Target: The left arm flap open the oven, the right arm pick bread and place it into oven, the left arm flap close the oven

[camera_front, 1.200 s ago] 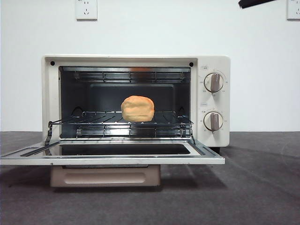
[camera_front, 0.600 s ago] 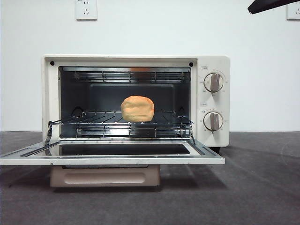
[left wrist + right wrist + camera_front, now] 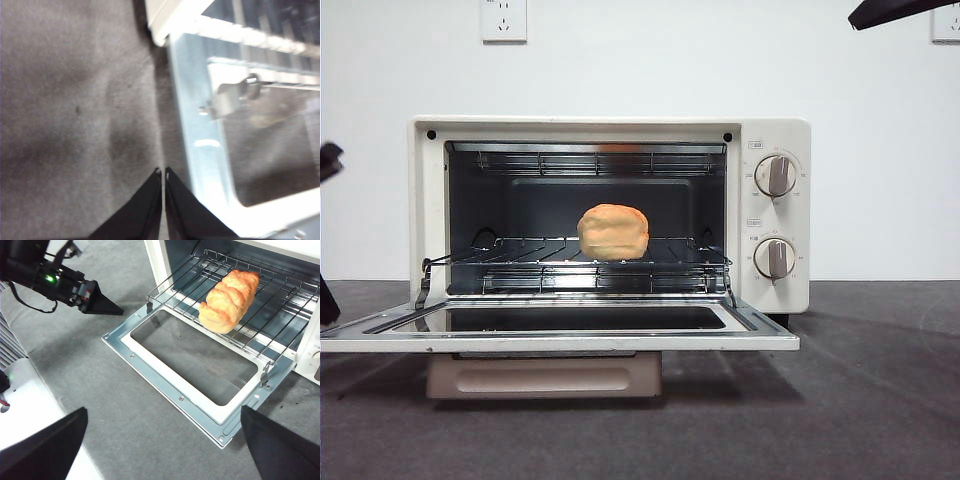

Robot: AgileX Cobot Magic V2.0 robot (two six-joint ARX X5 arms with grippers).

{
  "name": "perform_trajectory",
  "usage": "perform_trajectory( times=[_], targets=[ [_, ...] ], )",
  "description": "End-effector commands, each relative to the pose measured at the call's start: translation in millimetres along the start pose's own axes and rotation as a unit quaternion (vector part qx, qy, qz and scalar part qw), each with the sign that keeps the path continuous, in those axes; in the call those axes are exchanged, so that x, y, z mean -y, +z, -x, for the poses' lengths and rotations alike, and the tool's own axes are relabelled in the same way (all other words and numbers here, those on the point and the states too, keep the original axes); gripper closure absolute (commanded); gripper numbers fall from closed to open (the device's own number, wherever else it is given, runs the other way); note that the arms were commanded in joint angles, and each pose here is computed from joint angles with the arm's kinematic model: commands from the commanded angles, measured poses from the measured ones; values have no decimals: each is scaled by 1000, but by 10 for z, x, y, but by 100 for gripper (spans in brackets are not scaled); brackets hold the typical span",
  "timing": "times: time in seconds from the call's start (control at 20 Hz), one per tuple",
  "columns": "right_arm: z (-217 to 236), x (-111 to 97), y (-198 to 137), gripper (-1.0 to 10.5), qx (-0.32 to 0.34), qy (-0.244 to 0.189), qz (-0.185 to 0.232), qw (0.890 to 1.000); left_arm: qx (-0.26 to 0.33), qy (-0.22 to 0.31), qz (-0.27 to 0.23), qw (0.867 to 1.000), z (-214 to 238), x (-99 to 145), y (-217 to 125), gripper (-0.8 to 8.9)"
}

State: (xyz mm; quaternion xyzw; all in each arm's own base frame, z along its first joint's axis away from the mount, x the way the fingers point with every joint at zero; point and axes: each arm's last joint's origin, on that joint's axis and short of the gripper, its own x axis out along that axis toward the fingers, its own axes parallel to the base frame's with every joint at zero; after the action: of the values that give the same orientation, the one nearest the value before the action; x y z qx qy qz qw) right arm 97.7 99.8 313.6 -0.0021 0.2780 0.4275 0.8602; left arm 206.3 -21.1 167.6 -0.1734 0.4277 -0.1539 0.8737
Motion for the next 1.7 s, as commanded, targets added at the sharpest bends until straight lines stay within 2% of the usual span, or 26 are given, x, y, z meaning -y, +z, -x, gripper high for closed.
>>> perform_trajectory(
  times=[0.05, 0.6, 0.9, 1.25, 1.7],
  targets=[
    [5, -19, 32, 463, 5, 5, 4, 1000, -13, -4, 0, 1000, -99, -43, -2, 799],
    [4, -18, 33, 463, 5, 4, 2, 1000, -62, -59, 20, 996, -325, -119, -63, 798],
    [4, -17, 33, 463, 5, 3, 2, 1000, -68, -113, 28, 991, -320, -86, -56, 799],
    [5, -17, 32, 463, 5, 3, -6, 1000, -20, -190, 47, 980, -307, -19, 96, 798],
    [4, -17, 32, 463, 5, 3, -12, 1000, 85, -205, 51, 974, -209, -86, 343, 798]
  ],
)
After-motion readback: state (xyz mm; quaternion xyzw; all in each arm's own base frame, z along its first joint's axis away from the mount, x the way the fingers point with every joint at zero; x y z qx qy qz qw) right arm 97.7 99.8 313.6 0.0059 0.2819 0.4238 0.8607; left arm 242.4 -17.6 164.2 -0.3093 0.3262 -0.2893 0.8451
